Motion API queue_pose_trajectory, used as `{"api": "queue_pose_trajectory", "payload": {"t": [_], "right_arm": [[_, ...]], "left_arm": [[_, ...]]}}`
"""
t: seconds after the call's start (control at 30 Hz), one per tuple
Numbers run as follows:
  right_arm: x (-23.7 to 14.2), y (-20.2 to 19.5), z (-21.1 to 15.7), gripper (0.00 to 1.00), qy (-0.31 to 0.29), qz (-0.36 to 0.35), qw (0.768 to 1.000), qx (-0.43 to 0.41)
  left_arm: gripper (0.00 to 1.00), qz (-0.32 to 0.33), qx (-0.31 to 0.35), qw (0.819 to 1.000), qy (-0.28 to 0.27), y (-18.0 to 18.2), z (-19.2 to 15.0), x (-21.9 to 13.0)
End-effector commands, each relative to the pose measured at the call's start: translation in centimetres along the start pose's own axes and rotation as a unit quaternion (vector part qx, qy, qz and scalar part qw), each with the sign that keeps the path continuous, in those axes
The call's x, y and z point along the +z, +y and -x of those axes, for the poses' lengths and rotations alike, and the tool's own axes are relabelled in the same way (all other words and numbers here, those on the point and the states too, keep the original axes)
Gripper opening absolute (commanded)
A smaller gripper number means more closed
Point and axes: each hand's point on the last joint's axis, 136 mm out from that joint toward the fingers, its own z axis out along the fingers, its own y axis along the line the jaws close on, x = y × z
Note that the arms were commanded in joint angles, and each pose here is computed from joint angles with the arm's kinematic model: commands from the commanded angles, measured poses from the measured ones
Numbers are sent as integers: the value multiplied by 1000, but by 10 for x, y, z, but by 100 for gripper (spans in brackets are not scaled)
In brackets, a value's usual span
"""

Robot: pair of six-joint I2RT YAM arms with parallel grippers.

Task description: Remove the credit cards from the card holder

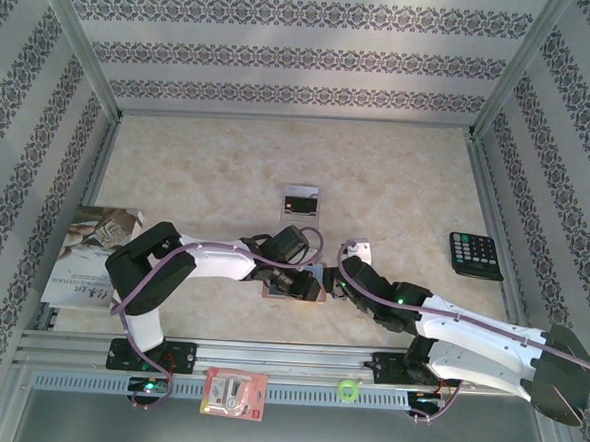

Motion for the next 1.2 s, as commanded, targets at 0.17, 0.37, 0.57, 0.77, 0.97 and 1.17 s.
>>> {"api": "queue_pose_trajectory", "payload": {"t": [0.17, 0.37, 0.57, 0.77, 0.97, 1.17], "right_arm": [[9, 37, 6, 39, 28, 65, 997, -15], [29, 79, -12, 22, 103, 130, 985, -39], [59, 56, -43, 12, 163, 60, 985, -25], [66, 20, -58, 8, 188, -29, 982, -20], [58, 33, -35, 11, 157, -10, 987, -34], [50, 77, -8, 17, 145, 92, 985, -2]], "left_arm": [[44, 41, 46, 980, -191, -12, 33, -98], [44, 93, -4, 969, -227, 42, 32, -125], [43, 103, -19, 973, -206, 65, 27, -107], [44, 96, -18, 975, -197, 67, 27, -98], [39, 96, -12, 977, -189, 70, 24, -94], [32, 78, -4, 979, -190, 63, 26, -89]]}}
